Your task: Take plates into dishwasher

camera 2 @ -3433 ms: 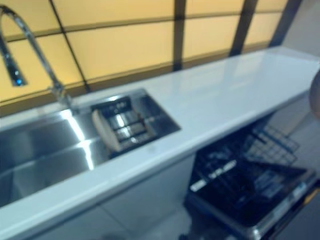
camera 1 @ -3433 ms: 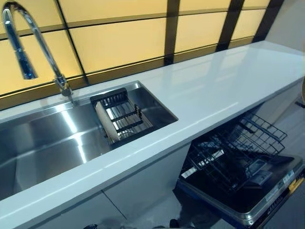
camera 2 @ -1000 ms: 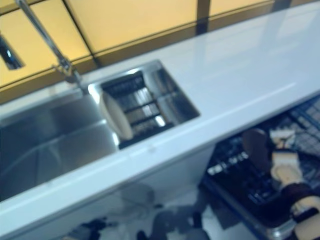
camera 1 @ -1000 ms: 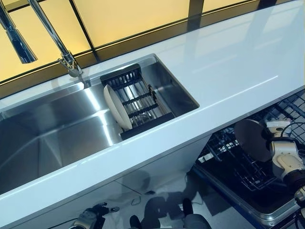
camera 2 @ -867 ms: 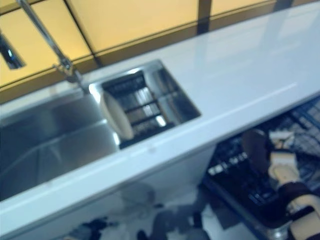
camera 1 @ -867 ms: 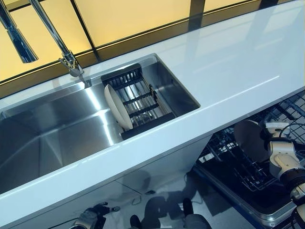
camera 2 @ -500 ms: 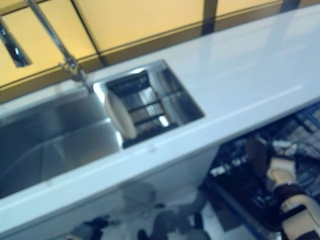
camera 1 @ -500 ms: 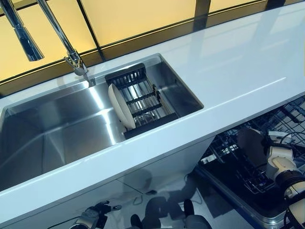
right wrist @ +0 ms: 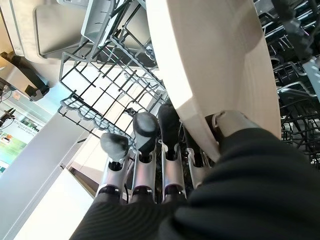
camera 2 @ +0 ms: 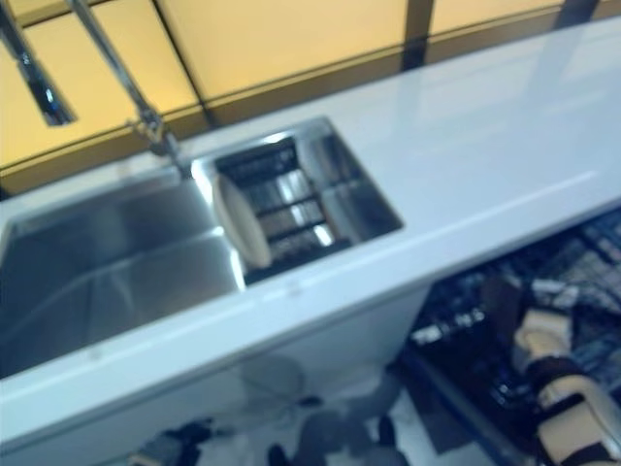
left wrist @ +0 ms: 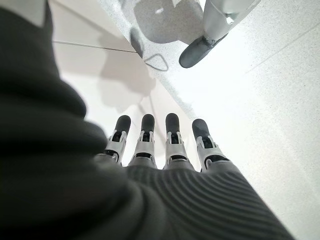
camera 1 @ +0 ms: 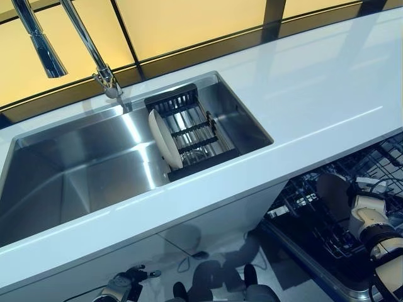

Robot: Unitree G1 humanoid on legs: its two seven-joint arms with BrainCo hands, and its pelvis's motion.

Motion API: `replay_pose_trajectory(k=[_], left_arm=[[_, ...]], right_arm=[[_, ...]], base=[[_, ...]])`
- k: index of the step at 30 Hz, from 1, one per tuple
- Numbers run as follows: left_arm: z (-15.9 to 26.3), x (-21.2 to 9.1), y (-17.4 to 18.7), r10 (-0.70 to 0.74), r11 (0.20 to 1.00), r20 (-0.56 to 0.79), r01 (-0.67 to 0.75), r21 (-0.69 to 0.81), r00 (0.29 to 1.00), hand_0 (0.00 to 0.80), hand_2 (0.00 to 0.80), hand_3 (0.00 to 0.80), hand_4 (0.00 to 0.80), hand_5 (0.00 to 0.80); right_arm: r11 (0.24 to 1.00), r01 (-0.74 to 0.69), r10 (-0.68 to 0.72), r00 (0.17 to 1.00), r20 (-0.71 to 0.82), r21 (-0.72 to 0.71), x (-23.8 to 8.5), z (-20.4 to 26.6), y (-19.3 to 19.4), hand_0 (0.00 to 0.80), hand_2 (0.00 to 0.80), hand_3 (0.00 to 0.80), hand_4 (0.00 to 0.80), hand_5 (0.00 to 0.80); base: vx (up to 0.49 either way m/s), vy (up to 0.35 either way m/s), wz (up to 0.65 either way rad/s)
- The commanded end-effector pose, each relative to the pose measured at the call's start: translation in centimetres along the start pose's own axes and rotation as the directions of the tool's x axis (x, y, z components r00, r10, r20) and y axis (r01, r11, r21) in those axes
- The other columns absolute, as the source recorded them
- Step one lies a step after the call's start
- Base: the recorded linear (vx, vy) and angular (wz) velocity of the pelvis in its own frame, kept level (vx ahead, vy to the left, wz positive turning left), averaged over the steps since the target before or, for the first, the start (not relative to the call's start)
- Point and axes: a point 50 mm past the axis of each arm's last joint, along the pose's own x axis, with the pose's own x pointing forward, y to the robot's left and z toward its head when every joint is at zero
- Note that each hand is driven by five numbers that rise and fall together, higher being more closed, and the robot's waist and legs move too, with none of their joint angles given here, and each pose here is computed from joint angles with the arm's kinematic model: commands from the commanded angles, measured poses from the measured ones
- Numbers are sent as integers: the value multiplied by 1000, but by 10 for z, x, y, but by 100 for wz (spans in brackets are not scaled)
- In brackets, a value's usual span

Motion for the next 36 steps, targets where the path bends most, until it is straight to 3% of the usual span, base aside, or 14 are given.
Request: replay_pose_trajectory(k=[1,2,3,4,5,26,36], left_arm=[[21,2,16,50,991,16,-52,125,999,0,0,0,0,0],[20,1,17,49,990,16,-51,128,999,0,0,0,0,0],[20,1,17,51,990,16,-52,129,999,0,0,0,0,0],[20,1,17,52,990,17,-54,129,999,0,0,0,0,0],[20,1,17,52,990,17,-54,131,998,0,0,0,0,0],[8,0,20,60,986,-19,-56,155,998,0,0,0,0,0],[0,-2,27,75,987,-41,-68,146,996,0,0,0,0,0]], right_arm=[[998,14,-16,999,32,64,3,25,-17,800,800,800,800,800],[998,13,-14,1000,22,69,3,24,-15,778,778,778,778,778],[997,16,-17,1000,19,74,3,23,-16,558,558,558,558,558],[997,17,-19,1000,17,77,3,23,-15,493,493,493,493,493],[996,24,-25,1000,12,82,3,21,-14,0,0,0,0,0],[992,71,-62,994,-94,105,0,-4,-15,0,0,0,0,0],[982,187,-176,956,-234,25,2,-77,-47,0,0,0,0,0]], base=[[0,0,0],[0,0,0],[0,0,0],[0,0,0],[0,0,0],[9,6,-1],[23,26,-5]])
